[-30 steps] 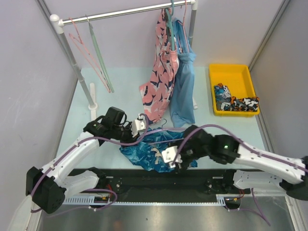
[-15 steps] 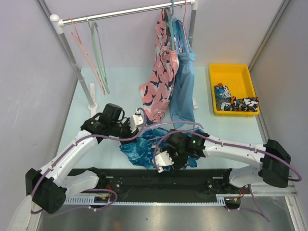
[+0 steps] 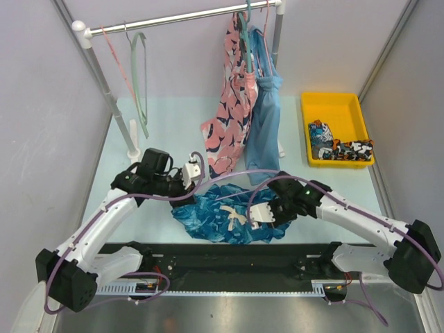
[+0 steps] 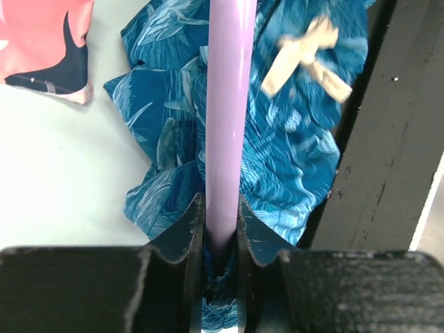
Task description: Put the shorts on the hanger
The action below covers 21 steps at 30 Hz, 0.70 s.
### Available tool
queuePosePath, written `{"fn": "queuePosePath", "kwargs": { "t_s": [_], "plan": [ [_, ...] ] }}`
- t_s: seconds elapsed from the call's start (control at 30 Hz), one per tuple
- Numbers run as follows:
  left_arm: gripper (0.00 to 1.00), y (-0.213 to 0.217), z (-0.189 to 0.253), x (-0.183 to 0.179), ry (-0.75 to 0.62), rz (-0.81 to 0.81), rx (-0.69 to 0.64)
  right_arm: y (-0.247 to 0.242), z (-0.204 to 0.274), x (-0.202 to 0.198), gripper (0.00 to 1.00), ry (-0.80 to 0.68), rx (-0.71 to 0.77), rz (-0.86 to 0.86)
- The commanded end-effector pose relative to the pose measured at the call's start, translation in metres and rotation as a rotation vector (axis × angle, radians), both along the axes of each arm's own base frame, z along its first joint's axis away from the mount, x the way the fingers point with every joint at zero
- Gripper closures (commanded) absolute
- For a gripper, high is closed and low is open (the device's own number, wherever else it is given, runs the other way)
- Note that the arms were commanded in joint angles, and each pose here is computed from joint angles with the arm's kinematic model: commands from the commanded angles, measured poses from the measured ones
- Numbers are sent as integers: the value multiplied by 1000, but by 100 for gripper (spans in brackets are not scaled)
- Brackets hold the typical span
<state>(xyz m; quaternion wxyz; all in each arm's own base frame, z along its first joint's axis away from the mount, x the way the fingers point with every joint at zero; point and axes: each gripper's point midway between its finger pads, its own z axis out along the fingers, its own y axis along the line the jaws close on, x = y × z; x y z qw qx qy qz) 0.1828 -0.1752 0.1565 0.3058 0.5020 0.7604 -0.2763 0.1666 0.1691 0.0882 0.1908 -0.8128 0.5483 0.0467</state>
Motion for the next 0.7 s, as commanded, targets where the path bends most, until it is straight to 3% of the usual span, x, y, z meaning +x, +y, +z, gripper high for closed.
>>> {"fn": "queuePosePath", "kwargs": {
  "t_s": [0.0, 0.07, 0.1, 0.17, 0.53, 0.67],
  "plan": [
    [100, -4, 10, 4, -42, -38, -40, -29, -6, 0, 65, 33, -39, -3],
    [100, -3, 12, 2, -54, -62, -47, -32, -5, -1, 79, 36, -10, 5],
    [100, -1, 12, 0, -53, -74, -46, -33, -5, 0, 92, 26, 1, 14],
    [100, 4, 17, 1, -49, -61, -68, -40, -5, 1, 100, 9, 36, -11],
    [100, 5, 59, -13, -40, -95, -264, -65, 12, 12, 100, -109, 240, -74],
    [100, 9, 64, -12, -80, -98, -272, -75, 11, 20, 100, -117, 290, -119]
  ]
}}
